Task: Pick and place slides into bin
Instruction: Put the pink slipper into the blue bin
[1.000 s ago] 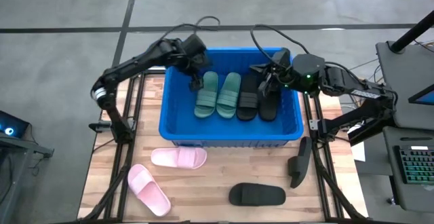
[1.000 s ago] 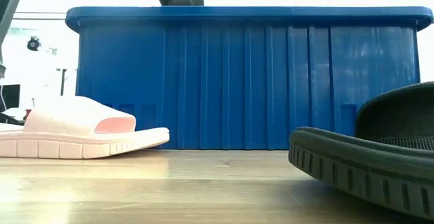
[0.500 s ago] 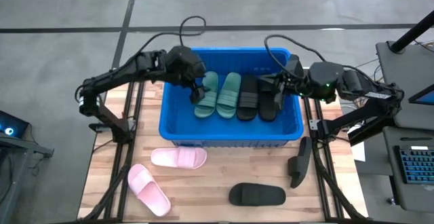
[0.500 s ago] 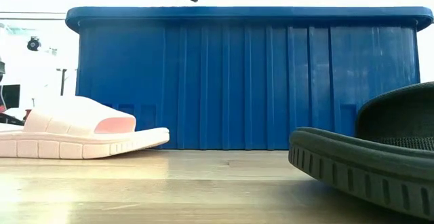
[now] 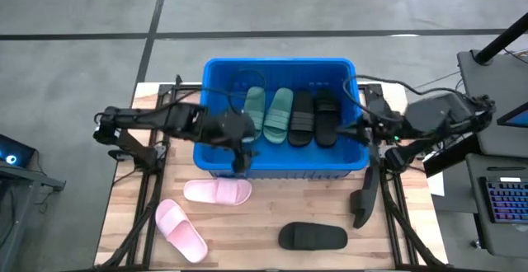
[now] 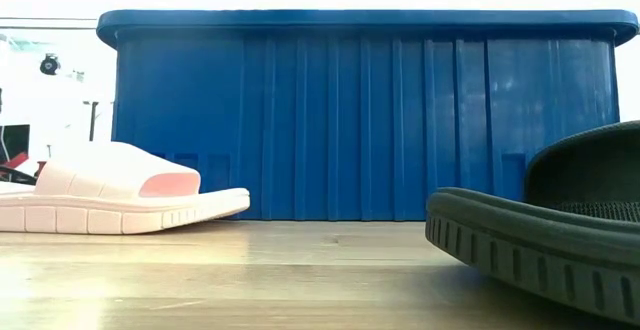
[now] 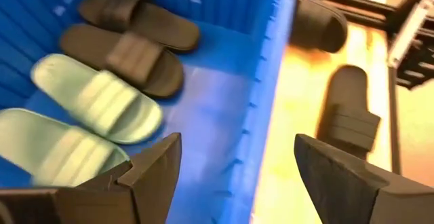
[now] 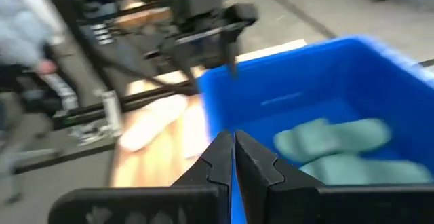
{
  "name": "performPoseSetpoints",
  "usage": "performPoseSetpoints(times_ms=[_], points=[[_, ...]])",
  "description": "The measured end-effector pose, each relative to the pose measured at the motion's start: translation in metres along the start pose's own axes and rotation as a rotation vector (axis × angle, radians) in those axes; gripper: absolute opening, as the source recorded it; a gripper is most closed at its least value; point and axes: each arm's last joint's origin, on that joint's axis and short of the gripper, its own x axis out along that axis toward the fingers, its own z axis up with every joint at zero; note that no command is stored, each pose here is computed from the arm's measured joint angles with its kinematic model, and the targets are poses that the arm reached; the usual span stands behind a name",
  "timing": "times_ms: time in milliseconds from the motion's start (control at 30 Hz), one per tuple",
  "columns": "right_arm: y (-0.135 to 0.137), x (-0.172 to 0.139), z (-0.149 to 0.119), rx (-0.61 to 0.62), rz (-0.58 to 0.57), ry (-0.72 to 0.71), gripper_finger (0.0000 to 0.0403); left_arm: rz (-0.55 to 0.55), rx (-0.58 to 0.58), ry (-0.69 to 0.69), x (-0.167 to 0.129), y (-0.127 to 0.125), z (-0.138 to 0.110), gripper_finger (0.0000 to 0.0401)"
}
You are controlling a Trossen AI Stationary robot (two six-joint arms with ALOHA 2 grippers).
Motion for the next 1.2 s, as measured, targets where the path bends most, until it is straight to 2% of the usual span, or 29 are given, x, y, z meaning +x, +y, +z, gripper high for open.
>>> performPoseSetpoints(times_ms=[167,333,467,600,900,1200], points=[[0.025,-0.010,-0.016,0.107,0.106,0.092,0.0008,-0.038,0.031,0.011,-0.004,-0.018,-0.008,0.0270],[0.058,-0.009,-0.047,0.228,0.021,0.193,0.0008,0.008,0.092,0.072,-0.009,-0.029,-0.023,0.0270],[0.083,-0.001,-0.066,0.335,-0.088,0.156,0.0008,0.014,0.090,0.142,-0.015,-0.040,-0.037,0.0270],[0.106,0.019,-0.079,0.403,-0.137,0.127,0.0008,0.022,-0.007,0.215,-0.019,-0.054,-0.056,0.0270],[0.157,0.058,-0.095,0.466,-0.195,0.179,0.0008,0.047,-0.061,0.289,-0.019,-0.093,-0.115,0.0270],[0.179,0.062,-0.080,0.419,-0.255,0.248,0.0008,0.114,-0.371,0.246,-0.013,-0.116,-0.166,0.0270]])
